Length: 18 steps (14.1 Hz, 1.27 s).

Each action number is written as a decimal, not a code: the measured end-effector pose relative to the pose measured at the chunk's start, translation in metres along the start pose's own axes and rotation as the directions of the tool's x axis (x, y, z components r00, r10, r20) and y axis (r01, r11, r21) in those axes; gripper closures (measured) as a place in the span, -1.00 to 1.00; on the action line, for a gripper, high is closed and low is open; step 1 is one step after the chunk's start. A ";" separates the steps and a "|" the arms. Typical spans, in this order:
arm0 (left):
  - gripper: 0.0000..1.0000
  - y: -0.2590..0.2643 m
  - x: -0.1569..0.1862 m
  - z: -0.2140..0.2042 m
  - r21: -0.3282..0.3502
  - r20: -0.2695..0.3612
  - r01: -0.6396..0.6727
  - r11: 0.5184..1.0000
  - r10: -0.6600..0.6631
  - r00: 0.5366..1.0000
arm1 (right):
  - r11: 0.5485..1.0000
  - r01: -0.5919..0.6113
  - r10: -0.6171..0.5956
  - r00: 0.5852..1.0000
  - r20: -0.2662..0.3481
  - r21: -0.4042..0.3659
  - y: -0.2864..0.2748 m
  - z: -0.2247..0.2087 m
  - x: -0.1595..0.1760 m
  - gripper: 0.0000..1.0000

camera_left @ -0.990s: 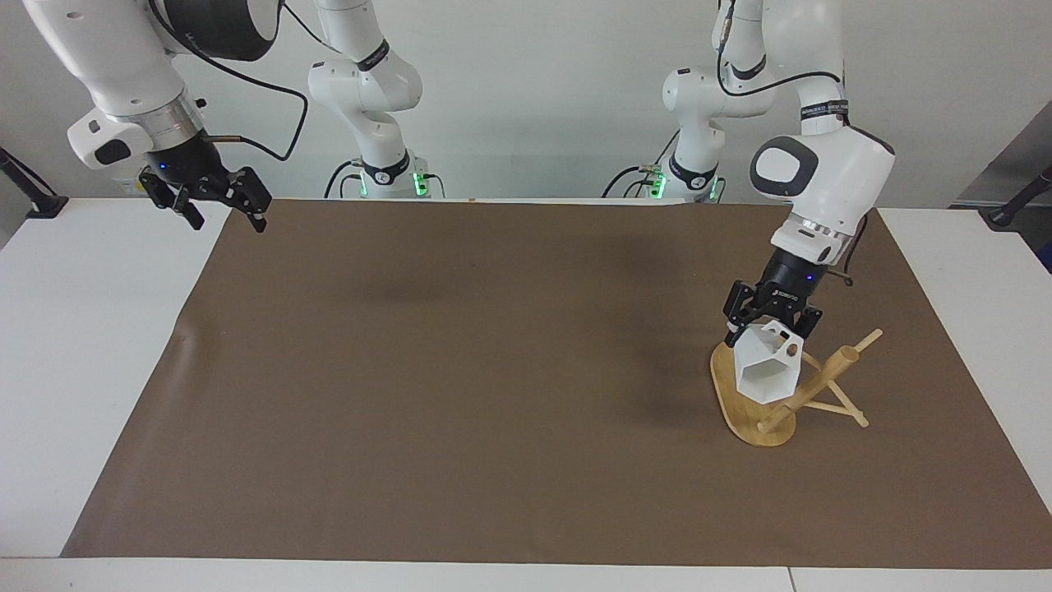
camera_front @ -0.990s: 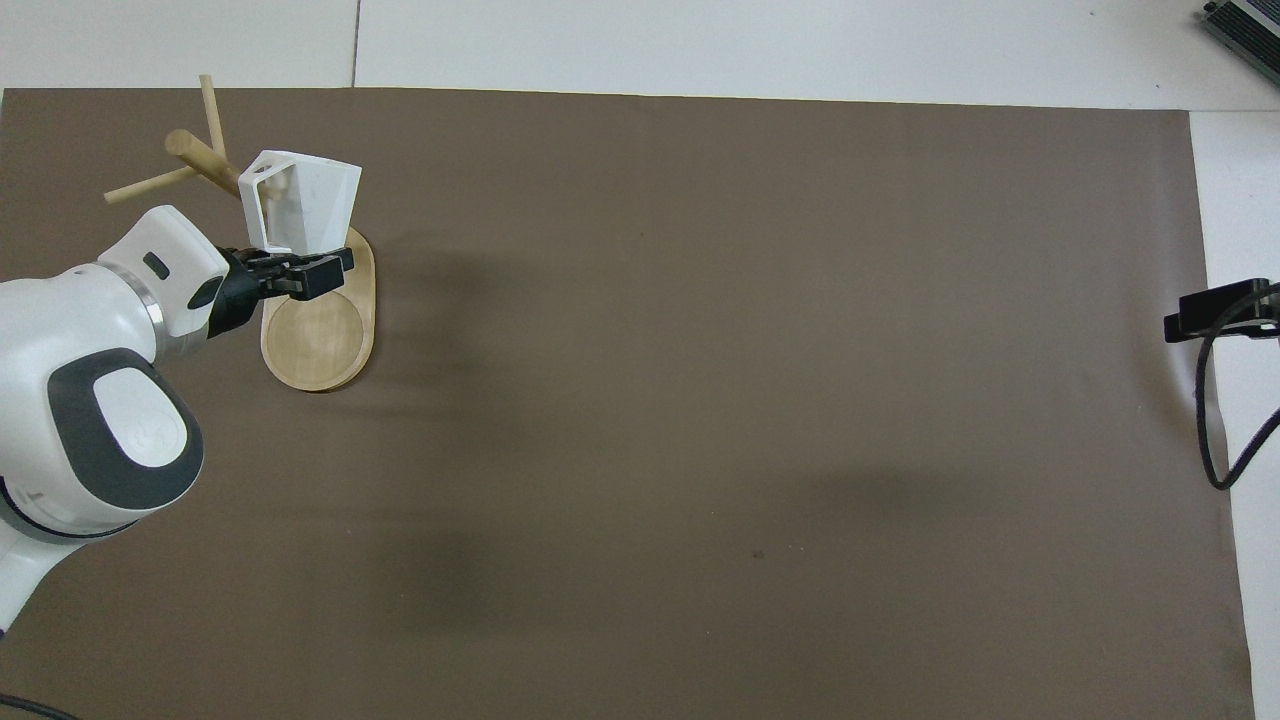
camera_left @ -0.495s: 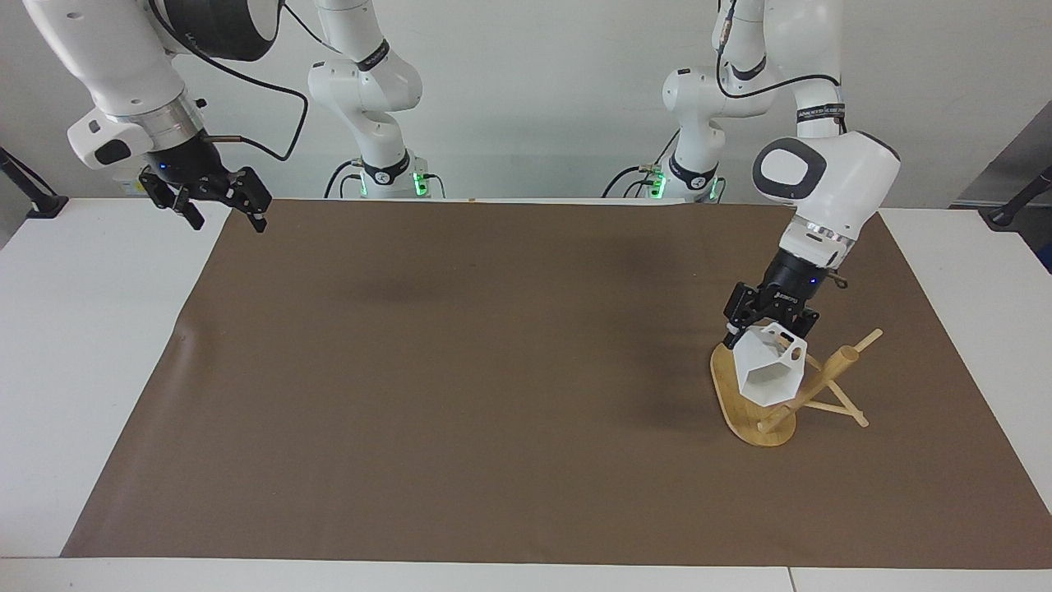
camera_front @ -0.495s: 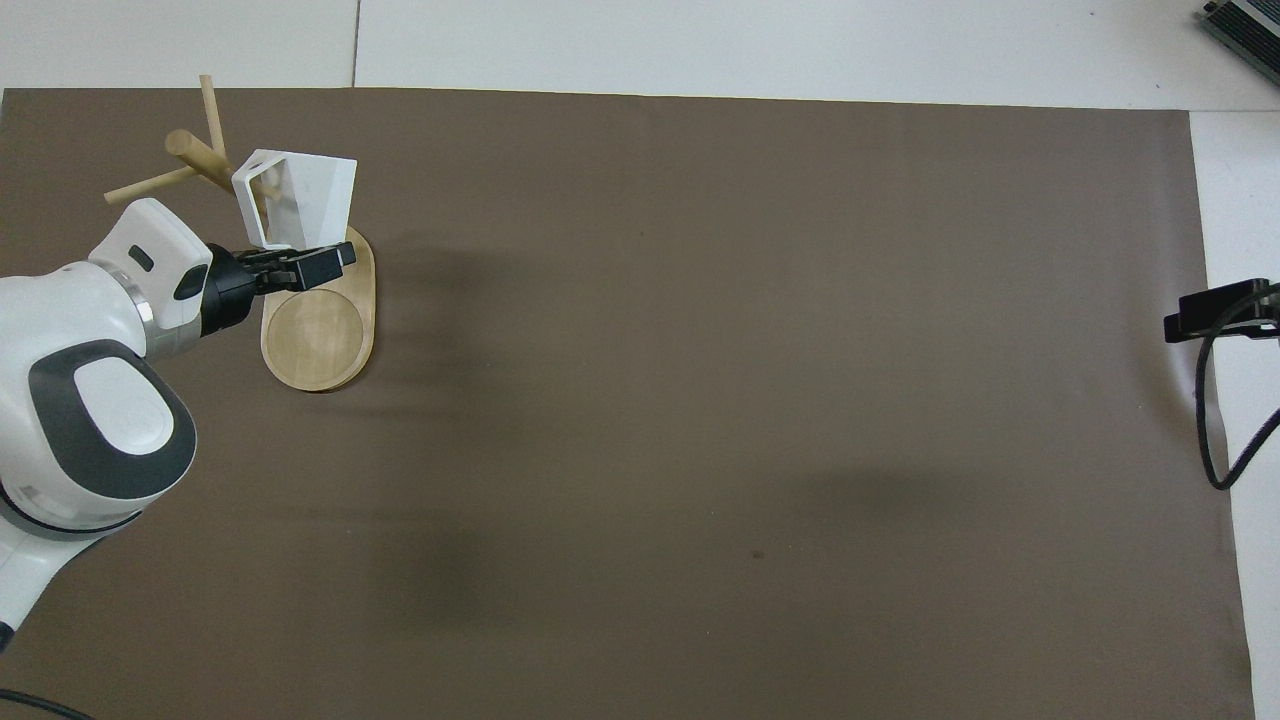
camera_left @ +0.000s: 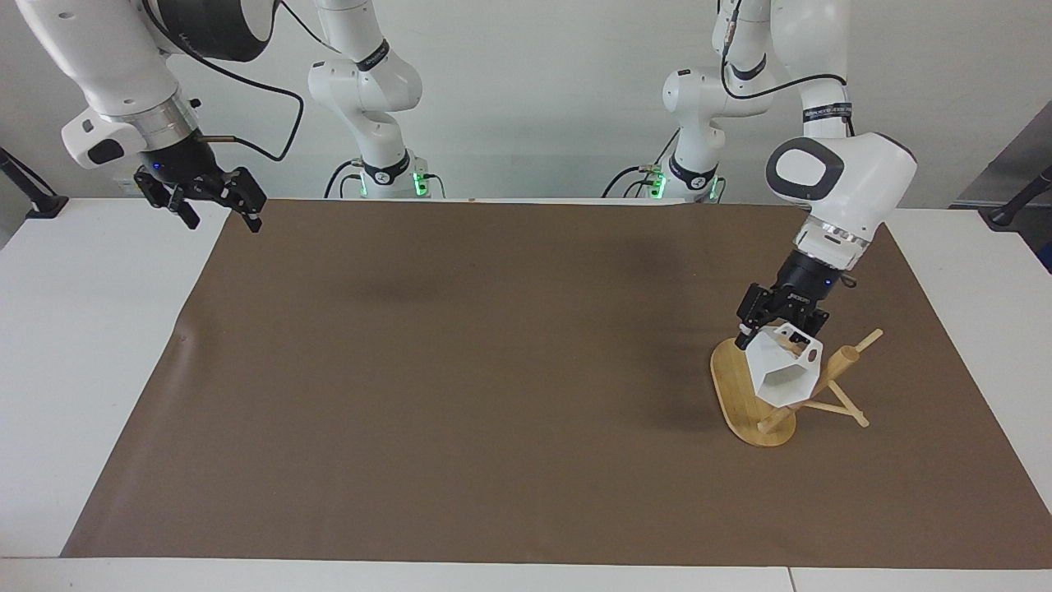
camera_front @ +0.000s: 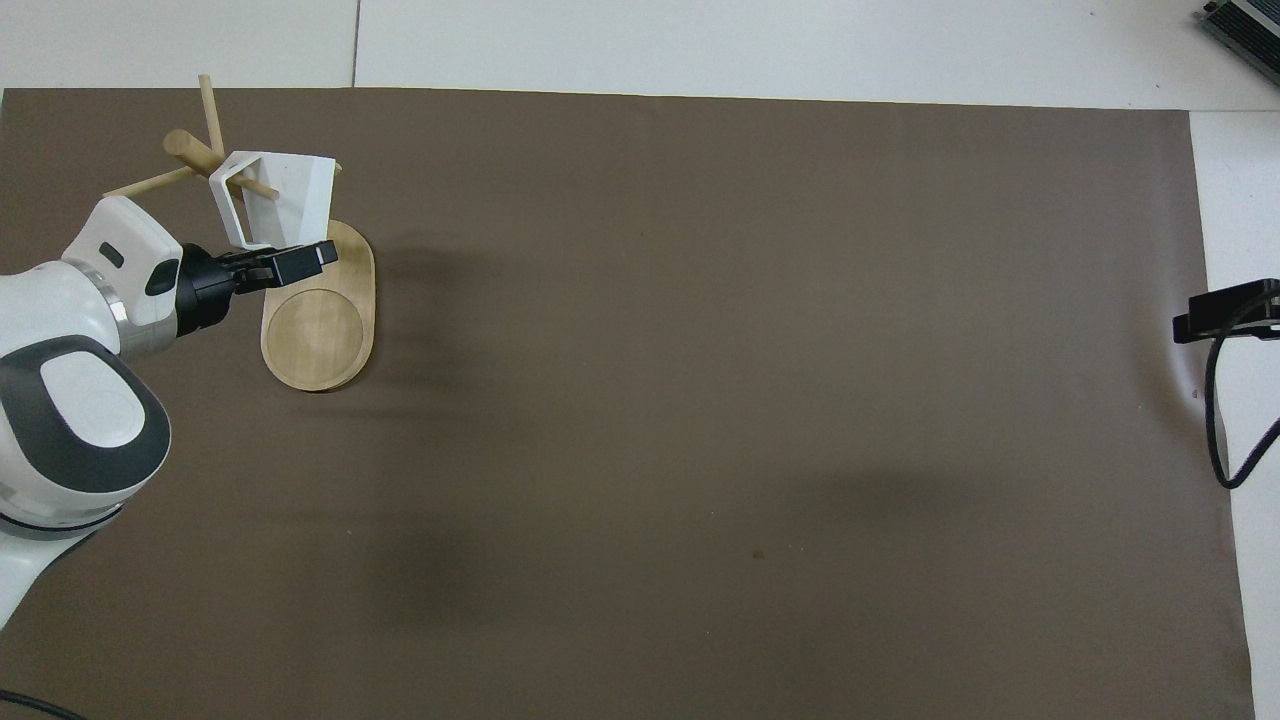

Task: Hang cup on rack
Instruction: 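Open the left gripper and pull it back from the cup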

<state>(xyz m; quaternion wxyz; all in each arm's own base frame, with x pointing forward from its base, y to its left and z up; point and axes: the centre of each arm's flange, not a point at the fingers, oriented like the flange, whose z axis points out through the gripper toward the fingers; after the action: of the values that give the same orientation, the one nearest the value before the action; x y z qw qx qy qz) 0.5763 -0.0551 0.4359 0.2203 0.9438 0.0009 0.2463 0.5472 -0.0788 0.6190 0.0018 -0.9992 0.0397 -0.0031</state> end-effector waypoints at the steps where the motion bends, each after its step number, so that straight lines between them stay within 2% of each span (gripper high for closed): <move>1: -0.43 0.000 0.000 0.000 0.000 0.000 0.001 1.000 -0.001 1.000 | 1.000 0.000 0.000 1.000 0.000 0.000 0.000 0.000 0.000 -1.00; 10: -0.42 0.000 -0.001 0.001 0.000 0.003 0.023 1.000 -0.023 1.000 | 1.000 0.006 -0.006 1.000 -0.002 0.000 -0.003 -0.001 0.000 -1.00; 13: -0.96 0.000 -0.001 0.002 0.000 0.003 0.026 1.000 -0.026 1.000 | 1.000 0.012 -0.012 1.000 -0.007 0.000 -0.006 -0.004 -0.001 -1.00; 18: -1.00 0.000 0.000 0.002 0.002 0.004 0.022 1.000 -0.022 1.000 | 1.000 0.011 -0.011 1.000 -0.009 0.000 -0.006 -0.005 -0.002 -1.00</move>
<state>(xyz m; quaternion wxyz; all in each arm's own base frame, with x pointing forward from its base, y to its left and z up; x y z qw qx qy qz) 0.5766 -0.0556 0.4345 0.2221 0.9444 0.0111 0.2421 0.5460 -0.0724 0.6237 0.0017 -0.9994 0.0340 -0.0074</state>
